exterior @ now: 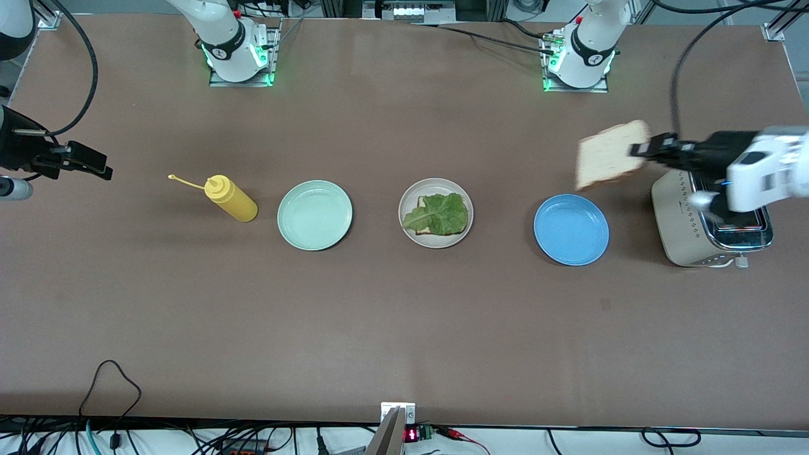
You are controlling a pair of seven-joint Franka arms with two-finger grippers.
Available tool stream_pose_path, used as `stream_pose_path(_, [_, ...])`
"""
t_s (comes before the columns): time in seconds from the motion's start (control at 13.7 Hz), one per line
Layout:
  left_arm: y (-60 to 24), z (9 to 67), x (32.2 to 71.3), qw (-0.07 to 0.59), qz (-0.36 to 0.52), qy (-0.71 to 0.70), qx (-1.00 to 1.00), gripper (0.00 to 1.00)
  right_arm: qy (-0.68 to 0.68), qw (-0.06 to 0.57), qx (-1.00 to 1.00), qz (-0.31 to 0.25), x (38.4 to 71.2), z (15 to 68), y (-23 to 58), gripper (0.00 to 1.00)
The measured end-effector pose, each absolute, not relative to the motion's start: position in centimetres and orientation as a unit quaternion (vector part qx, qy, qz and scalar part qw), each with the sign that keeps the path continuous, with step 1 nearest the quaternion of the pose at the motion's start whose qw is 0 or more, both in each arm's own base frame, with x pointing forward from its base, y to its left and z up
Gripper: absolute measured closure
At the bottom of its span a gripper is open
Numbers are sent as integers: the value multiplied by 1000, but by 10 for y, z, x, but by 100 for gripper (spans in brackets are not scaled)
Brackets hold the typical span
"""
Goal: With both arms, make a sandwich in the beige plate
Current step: 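Lift the second bread slice and carry it to the beige plate with the left gripper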
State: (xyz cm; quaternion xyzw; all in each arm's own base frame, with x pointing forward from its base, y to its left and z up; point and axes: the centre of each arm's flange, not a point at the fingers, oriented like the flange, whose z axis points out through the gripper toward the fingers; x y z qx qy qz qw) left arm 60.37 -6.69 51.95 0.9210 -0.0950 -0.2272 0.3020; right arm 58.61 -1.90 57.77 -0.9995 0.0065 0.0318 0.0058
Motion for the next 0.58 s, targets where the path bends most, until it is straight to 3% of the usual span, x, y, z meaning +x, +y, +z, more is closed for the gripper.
stream_pose_path(0.58, [-194,344,627,407,-279,-59,868,87,2,6,-999,32,586,578,-14,0])
